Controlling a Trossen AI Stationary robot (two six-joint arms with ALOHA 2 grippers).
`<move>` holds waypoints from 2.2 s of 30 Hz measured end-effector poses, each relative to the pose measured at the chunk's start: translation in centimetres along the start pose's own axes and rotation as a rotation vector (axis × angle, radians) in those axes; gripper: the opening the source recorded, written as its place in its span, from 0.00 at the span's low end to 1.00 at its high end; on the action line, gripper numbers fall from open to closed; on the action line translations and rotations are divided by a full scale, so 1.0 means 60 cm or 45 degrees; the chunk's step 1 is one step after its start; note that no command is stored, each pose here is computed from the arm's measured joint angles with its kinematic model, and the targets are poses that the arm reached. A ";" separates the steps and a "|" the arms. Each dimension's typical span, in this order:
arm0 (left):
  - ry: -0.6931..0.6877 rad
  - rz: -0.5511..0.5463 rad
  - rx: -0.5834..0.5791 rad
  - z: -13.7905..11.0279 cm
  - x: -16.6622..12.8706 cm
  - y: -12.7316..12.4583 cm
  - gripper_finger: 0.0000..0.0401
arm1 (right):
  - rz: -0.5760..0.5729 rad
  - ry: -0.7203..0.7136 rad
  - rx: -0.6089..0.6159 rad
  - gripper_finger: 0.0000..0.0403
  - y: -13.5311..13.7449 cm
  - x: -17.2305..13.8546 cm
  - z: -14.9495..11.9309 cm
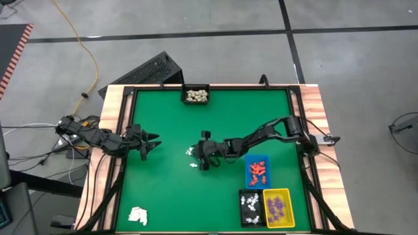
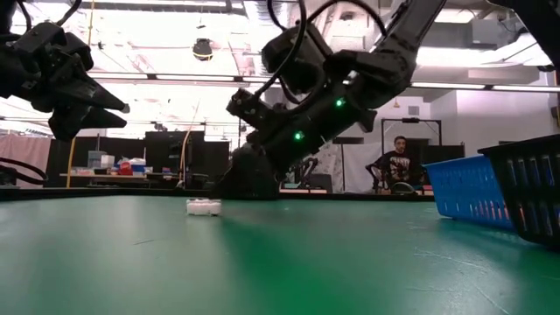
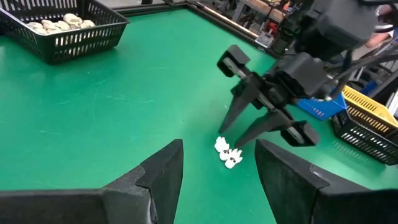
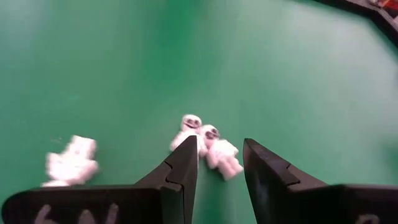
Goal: Sort Halloween decoration
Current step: Put the white skeleton toy into the bottom black bin
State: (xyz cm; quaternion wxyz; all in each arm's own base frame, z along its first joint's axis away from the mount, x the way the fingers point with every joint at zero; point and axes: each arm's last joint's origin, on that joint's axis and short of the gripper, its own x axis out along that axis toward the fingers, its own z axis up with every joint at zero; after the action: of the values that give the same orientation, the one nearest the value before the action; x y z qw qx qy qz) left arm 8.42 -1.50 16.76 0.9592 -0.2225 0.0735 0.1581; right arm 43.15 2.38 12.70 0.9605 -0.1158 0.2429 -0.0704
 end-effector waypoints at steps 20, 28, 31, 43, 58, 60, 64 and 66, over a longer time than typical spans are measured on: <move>-0.001 0.003 0.001 0.000 0.000 0.000 0.47 | -0.021 -0.001 0.149 0.32 -0.074 0.016 -0.013; -0.003 0.007 0.002 0.000 0.000 0.000 0.47 | -0.130 -0.067 0.384 0.32 -0.056 0.012 -0.001; -0.003 0.007 0.002 0.000 0.000 0.000 0.47 | -0.188 -0.074 0.469 0.32 -0.047 0.009 0.001; -0.012 0.020 0.010 0.000 0.000 0.001 0.47 | -0.253 -0.081 0.522 0.32 -0.003 0.024 -0.010; 0.000 -0.003 -0.005 0.000 0.000 0.000 0.47 | -0.353 0.033 0.397 0.32 0.033 0.063 -0.006; 0.001 -0.004 -0.005 0.000 0.000 0.000 0.47 | -0.392 0.059 0.367 0.32 0.039 0.059 -0.008; 0.002 -0.004 -0.005 0.000 0.000 0.000 0.47 | -0.415 0.122 0.342 0.32 0.047 0.052 -0.011; 0.006 -0.011 -0.005 0.000 0.000 0.000 0.47 | -0.416 0.153 0.349 0.32 0.051 0.050 -0.015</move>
State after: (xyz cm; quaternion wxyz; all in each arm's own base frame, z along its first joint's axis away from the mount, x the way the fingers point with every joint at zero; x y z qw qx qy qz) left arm 8.42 -1.52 16.76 0.9592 -0.2251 0.0744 0.1538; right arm 45.59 4.59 9.80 0.9269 -0.0177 0.2661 -0.2642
